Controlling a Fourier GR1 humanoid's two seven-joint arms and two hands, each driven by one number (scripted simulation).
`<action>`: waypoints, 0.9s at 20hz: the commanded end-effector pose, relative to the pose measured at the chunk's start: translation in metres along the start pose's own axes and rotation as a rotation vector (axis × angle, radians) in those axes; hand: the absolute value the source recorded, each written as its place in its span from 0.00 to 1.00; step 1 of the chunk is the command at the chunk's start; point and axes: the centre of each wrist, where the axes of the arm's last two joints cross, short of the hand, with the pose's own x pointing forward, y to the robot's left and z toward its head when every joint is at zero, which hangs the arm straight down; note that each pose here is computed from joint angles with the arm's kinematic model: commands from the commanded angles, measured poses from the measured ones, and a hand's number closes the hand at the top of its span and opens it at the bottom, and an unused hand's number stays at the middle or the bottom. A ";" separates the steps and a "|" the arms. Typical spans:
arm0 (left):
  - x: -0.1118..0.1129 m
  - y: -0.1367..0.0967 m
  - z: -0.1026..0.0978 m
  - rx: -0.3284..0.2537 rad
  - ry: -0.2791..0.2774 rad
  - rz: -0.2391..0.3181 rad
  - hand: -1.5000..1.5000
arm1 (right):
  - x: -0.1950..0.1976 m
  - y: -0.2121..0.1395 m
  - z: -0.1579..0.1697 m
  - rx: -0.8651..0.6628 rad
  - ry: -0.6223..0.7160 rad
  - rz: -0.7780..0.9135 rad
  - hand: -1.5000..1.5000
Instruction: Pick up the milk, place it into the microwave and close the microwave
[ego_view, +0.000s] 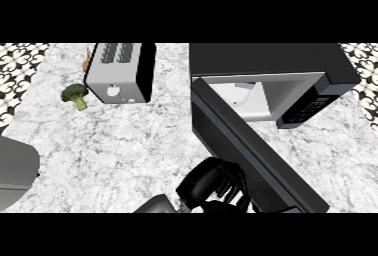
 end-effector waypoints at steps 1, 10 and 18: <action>-0.012 -0.021 -0.007 -0.074 0.097 0.007 1.00 | 0.009 0.003 -0.011 0.069 -0.036 -0.053 0.00; 0.018 -0.003 -0.042 -0.010 0.005 0.066 0.00 | 0.036 0.011 -0.056 0.226 -0.075 -0.122 0.00; 0.034 0.019 -0.065 0.088 -0.107 0.136 1.00 | 0.049 0.024 -0.073 0.351 -0.116 -0.166 0.00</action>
